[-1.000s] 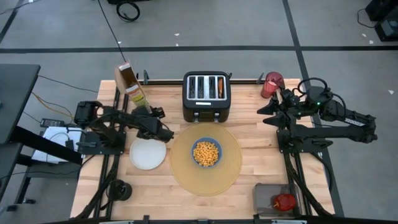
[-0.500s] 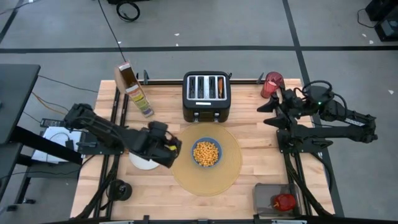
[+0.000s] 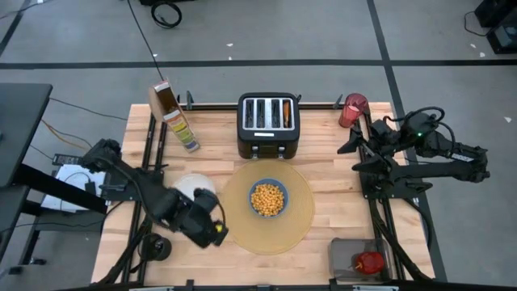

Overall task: Arrange a breakfast setting
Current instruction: Put the plate on the placemat to the bottom left of the bowl

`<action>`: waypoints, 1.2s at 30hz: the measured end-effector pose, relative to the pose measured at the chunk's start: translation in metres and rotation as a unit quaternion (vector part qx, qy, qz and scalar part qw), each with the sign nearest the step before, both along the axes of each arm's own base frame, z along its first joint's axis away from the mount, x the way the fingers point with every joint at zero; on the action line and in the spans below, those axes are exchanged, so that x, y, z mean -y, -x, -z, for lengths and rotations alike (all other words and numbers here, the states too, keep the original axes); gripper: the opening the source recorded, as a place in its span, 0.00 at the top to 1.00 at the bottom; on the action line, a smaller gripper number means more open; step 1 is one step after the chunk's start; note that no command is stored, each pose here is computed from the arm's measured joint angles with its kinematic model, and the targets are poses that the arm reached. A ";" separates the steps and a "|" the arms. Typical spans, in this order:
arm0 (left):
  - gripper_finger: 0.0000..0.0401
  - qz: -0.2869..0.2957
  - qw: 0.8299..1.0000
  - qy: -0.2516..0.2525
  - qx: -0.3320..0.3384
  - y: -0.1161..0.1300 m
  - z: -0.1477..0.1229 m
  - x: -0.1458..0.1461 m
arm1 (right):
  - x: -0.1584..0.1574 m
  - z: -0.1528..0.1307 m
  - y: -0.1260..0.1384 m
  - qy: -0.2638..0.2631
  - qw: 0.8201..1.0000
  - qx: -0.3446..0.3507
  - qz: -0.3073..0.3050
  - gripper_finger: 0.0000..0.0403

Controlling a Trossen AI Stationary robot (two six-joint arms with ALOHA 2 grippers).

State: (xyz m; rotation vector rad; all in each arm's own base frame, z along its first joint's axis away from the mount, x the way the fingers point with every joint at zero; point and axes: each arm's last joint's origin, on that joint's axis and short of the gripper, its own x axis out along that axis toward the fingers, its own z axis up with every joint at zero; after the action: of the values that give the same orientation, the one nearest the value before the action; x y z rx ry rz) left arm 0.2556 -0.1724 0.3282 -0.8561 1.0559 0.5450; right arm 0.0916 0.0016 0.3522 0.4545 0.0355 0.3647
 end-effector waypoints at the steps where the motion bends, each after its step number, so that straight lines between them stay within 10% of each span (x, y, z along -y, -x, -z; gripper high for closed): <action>1: 0.22 0.022 1.000 -0.012 -0.009 0.001 0.007 0.004 | -0.002 0.000 0.000 0.000 1.000 -0.003 -0.009 0.14; 16: 0.24 0.245 0.959 -0.119 -0.085 0.019 0.109 0.015 | -0.043 -0.004 -0.047 0.029 0.996 -0.076 0.029 0.14; 36: 0.49 0.244 0.950 -0.097 -0.167 0.056 0.184 -0.034 | -0.068 -0.005 -0.091 -0.003 0.993 -0.079 0.083 0.14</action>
State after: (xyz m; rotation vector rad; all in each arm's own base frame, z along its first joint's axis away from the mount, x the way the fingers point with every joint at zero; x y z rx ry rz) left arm 0.2000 -0.1387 0.1439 -0.3094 1.4418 0.3687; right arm 0.1826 0.0701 0.3572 0.4889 0.1500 0.1651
